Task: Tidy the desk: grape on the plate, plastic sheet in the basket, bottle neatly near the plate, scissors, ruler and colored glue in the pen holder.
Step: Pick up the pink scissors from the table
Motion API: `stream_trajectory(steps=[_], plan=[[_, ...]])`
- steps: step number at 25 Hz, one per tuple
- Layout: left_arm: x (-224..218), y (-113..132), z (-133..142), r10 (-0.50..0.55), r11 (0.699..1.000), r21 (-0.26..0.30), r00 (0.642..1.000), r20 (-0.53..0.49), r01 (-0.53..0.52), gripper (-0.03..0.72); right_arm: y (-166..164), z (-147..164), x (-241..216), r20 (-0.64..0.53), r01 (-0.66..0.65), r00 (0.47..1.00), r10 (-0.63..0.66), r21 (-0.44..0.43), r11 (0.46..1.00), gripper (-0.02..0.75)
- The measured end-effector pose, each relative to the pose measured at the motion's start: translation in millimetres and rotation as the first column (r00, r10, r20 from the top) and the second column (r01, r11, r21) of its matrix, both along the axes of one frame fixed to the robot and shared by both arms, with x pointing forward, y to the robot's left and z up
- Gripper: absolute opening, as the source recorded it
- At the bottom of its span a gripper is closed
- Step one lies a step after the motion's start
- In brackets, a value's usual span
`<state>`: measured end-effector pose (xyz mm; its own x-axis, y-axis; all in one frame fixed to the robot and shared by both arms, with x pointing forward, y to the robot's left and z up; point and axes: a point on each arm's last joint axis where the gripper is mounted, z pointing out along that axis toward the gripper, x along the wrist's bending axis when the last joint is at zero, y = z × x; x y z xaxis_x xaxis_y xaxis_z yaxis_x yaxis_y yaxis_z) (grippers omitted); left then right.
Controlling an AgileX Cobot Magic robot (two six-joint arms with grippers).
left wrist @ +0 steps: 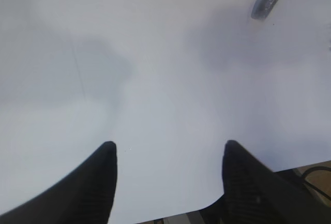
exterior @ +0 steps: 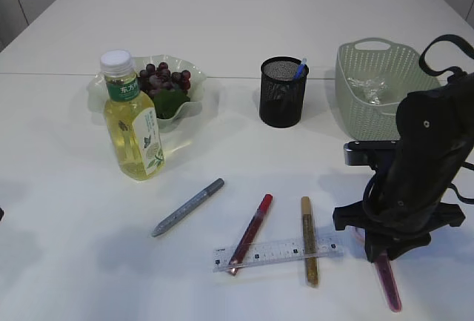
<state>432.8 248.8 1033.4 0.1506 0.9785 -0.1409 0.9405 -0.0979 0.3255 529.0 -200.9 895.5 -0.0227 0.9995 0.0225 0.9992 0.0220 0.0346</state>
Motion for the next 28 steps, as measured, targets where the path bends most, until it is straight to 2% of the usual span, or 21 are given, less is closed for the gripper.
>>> stream_trajectory(steps=[28], plan=[[0.0, 0.0, 0.0, 0.000, 1.000, 0.000, 1.000, 0.000, 0.000, 0.445, -0.3, 0.0, -1.0, -0.011, 0.002, 1.000, -0.002, -0.003, 1.000, 0.240]])
